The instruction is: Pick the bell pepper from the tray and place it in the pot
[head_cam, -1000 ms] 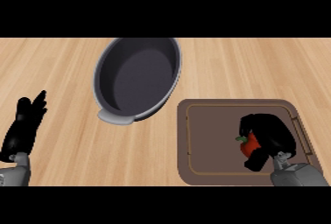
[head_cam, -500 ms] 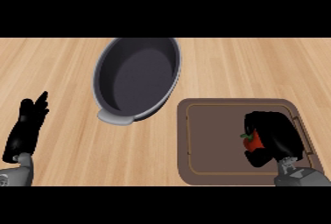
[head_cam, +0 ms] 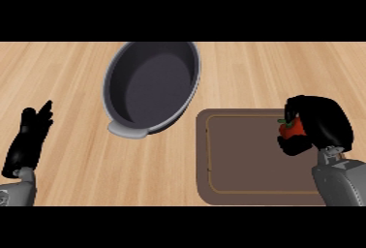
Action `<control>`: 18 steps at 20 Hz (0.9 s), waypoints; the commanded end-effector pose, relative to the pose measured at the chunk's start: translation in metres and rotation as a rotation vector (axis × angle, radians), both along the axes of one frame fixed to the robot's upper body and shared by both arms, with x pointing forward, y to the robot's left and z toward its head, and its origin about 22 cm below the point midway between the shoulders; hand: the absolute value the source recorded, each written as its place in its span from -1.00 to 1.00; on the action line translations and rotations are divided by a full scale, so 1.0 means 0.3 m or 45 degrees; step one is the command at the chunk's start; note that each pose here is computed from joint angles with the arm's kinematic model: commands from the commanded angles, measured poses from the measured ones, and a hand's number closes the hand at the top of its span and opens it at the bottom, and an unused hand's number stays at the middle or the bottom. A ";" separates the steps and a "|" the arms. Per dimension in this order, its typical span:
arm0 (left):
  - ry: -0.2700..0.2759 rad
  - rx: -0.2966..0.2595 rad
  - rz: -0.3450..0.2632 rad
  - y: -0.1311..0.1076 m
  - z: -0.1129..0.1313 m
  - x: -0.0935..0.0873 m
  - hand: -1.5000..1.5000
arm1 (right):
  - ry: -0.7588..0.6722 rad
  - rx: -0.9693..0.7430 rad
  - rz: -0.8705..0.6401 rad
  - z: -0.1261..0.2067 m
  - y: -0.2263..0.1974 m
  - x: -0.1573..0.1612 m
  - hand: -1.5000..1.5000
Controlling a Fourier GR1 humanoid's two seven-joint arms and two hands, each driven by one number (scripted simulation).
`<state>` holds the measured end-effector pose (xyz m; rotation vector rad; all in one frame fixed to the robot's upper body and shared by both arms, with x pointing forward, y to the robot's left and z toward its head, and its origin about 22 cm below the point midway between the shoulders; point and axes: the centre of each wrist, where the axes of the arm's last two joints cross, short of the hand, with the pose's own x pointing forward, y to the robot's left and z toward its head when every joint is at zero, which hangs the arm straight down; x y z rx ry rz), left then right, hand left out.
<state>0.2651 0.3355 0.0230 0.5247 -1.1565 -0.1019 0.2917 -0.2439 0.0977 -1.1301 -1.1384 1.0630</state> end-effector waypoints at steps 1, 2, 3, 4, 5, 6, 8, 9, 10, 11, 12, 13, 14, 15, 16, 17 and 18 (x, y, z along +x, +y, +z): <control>0.005 0.000 0.011 0.007 -0.021 -0.016 0.00 | -0.233 0.138 0.002 0.151 0.040 0.015 1.00; 0.005 -0.009 0.007 0.041 0.029 -0.008 0.00 | -0.337 0.151 0.036 0.160 0.014 -0.022 1.00; -0.001 -0.008 0.003 -0.025 -0.010 0.013 0.00 | -0.428 0.154 0.093 0.229 0.060 -0.013 1.00; 0.011 -0.019 -0.003 -0.013 0.006 -0.011 0.00 | -0.492 0.151 0.114 0.264 0.057 -0.025 1.00; -0.002 -0.021 0.002 -0.006 -0.025 0.001 0.00 | -0.577 0.248 0.152 0.271 0.104 -0.039 1.00; 0.014 -0.017 -0.023 0.007 0.006 0.016 0.00 | -0.611 0.357 0.181 0.312 0.137 -0.020 1.00; 0.024 -0.008 -0.020 -0.020 -0.013 -0.006 0.00 | -0.699 0.396 0.246 0.383 0.160 -0.069 1.00; -0.014 0.005 -0.006 -0.024 0.016 0.004 0.00 | -0.759 0.368 0.240 0.436 0.168 -0.075 1.00; -0.005 0.000 -0.025 0.017 0.060 0.010 0.00 | -0.769 0.407 0.293 0.459 0.183 -0.111 1.00; 0.013 0.009 -0.003 0.041 0.027 0.004 0.00 | -0.785 0.389 0.288 0.472 0.202 -0.112 1.00; 0.006 -0.001 -0.002 -0.004 -0.018 0.007 0.00 | -0.785 0.388 0.299 0.507 0.205 -0.106 1.00; 0.018 -0.025 -0.019 0.016 -0.043 -0.065 0.00 | -0.810 0.391 0.302 0.537 0.246 -0.101 1.00; 0.000 -0.009 0.003 -0.040 0.031 0.000 0.00 | -0.797 0.342 0.329 0.578 0.255 -0.121 1.00; 0.012 -0.005 -0.013 -0.045 0.031 0.009 0.00 | -0.806 0.379 0.332 0.576 0.338 -0.118 1.00; 0.000 0.013 -0.003 -0.014 0.004 0.002 0.00 | -0.806 0.410 0.356 0.624 0.320 -0.083 1.00; -0.017 0.005 -0.005 -0.018 0.011 -0.026 0.00 | -0.753 0.415 0.365 0.670 0.332 -0.033 1.00; -0.002 -0.010 0.003 -0.101 0.061 0.017 0.00 | -0.711 0.393 0.389 0.653 0.358 -0.100 1.00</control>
